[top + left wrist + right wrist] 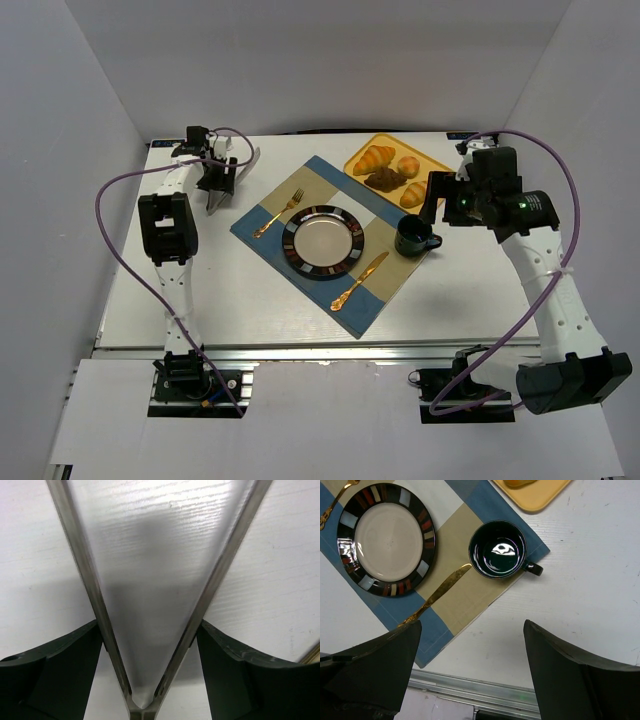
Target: Place the bread
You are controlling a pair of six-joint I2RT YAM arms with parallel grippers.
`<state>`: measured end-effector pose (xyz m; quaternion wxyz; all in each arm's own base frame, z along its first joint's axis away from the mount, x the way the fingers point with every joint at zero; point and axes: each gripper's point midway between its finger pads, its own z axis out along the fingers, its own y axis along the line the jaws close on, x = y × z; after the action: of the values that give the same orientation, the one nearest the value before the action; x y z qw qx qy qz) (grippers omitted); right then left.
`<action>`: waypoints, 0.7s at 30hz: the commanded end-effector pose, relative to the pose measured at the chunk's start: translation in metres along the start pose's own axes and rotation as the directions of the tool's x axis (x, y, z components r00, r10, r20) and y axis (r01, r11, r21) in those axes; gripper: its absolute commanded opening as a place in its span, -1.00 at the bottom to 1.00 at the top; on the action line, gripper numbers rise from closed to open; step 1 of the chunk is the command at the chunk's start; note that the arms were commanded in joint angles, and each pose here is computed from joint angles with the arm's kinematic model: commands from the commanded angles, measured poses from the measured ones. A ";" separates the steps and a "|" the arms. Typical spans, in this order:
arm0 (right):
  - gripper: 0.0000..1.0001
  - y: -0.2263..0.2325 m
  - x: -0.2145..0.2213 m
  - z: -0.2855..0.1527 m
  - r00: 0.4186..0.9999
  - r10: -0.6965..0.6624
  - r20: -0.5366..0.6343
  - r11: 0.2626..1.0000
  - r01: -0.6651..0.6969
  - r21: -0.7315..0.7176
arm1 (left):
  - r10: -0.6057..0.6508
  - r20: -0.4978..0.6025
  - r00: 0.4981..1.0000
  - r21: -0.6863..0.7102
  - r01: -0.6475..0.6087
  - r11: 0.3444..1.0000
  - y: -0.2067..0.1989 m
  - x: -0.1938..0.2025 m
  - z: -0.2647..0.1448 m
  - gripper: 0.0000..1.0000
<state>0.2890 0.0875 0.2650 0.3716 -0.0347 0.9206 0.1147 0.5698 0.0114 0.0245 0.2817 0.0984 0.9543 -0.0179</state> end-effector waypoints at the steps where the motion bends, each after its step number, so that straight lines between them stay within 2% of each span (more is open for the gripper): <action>1: 0.79 -0.001 -0.005 0.003 1.000 0.001 0.021 1.000 -0.002 0.008 | -0.011 0.033 0.999 0.006 0.011 1.000 -0.002 -0.004 0.020 0.65; 6: 0.79 0.001 -0.007 0.005 1.000 0.001 0.022 1.000 -0.001 0.002 | -0.036 0.041 0.998 -0.004 0.036 0.999 -0.001 -0.007 0.017 0.16; 12: 0.79 0.007 -0.009 0.004 0.999 -0.005 0.032 1.000 0.005 -0.023 | -0.126 0.193 0.973 -0.094 0.147 0.985 0.015 -0.056 -0.030 0.01; 15: 0.79 0.010 -0.011 0.004 0.999 -0.009 0.048 0.999 0.011 -0.037 | -0.183 0.330 0.926 -0.082 0.222 0.972 0.014 -0.099 -0.078 -0.05; 16: 0.79 0.012 -0.010 0.005 0.999 -0.008 0.046 0.999 0.011 -0.046 | -0.186 0.394 0.900 -0.070 0.231 0.970 0.012 -0.120 -0.106 -0.05; 18: 0.79 0.013 -0.012 0.006 0.998 -0.012 0.057 0.998 0.015 -0.053 | -0.188 0.448 0.874 -0.047 0.233 0.971 0.003 -0.139 -0.135 -0.04; 21: 0.79 0.013 -0.014 0.007 0.997 -0.010 0.080 0.998 0.014 -0.053 | -0.153 0.500 0.852 0.031 0.159 0.987 -0.047 -0.165 -0.180 -0.02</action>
<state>0.2964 0.0964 0.2595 0.3745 -0.0427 0.9178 0.1247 0.6007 0.0031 0.1088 0.3869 -0.0111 0.9219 -0.0145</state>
